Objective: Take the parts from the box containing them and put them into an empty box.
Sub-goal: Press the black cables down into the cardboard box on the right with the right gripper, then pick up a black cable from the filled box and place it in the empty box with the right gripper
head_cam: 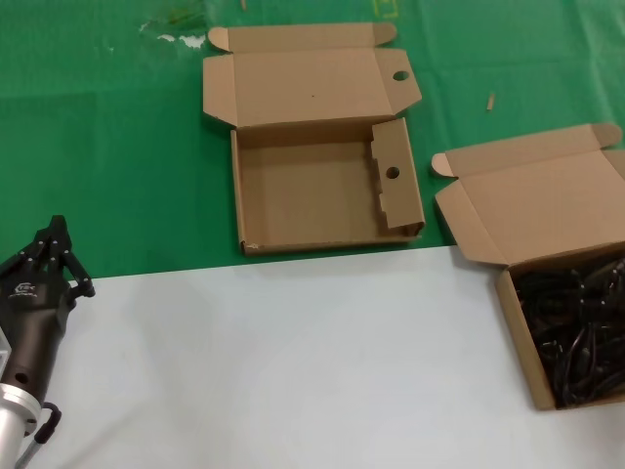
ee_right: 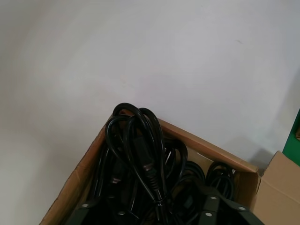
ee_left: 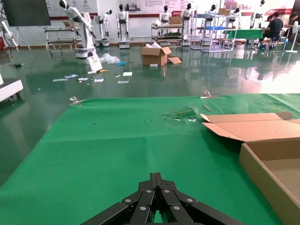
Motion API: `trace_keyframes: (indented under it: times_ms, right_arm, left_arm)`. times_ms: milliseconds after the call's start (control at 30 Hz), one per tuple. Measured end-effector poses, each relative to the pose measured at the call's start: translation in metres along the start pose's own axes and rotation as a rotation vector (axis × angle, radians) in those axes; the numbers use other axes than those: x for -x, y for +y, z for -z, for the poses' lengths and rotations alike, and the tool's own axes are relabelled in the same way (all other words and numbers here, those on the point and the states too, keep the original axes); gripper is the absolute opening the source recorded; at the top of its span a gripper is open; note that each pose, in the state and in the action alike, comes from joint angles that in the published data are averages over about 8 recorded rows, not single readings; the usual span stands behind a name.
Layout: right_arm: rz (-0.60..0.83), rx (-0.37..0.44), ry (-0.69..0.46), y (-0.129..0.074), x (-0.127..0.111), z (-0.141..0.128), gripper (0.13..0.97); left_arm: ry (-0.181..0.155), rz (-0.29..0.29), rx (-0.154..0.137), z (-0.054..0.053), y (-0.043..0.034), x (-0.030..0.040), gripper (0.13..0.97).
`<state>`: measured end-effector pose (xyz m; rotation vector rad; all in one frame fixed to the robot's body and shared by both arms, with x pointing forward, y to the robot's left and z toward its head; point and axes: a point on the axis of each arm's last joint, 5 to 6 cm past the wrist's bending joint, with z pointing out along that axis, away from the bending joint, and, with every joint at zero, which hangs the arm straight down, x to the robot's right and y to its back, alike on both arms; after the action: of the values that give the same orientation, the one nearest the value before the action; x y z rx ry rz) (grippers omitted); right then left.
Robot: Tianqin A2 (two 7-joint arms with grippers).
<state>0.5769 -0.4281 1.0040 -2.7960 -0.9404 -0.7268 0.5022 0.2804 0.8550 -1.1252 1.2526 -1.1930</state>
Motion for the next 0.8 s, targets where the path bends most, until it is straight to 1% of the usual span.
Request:
trace_keyframes:
  times_ms: [233, 367, 633, 800]
  right_arm:
    - [0.000, 0.001, -0.001, 0.002, -0.002, -0.001, 0.388]
    - [-0.003, 0.000, -0.001, 0.002, -0.002, -0.003, 0.388]
    - [-0.013, -0.001, -0.002, 0.001, -0.002, 0.000, 0.243]
    - [-0.020, 0.011, 0.014, -0.008, -0.013, 0.013, 0.224]
  left_arm:
    - [0.000, 0.000, 0.000, 0.000, 0.0000, 0.0000, 0.140]
    - [0.000, 0.000, 0.000, 0.000, 0.0000, 0.0000, 0.140]
    - [0.000, 0.000, 0.000, 0.000, 0.0000, 0.0000, 0.140]
    - [0.000, 0.000, 0.000, 0.000, 0.0000, 0.0000, 0.140]
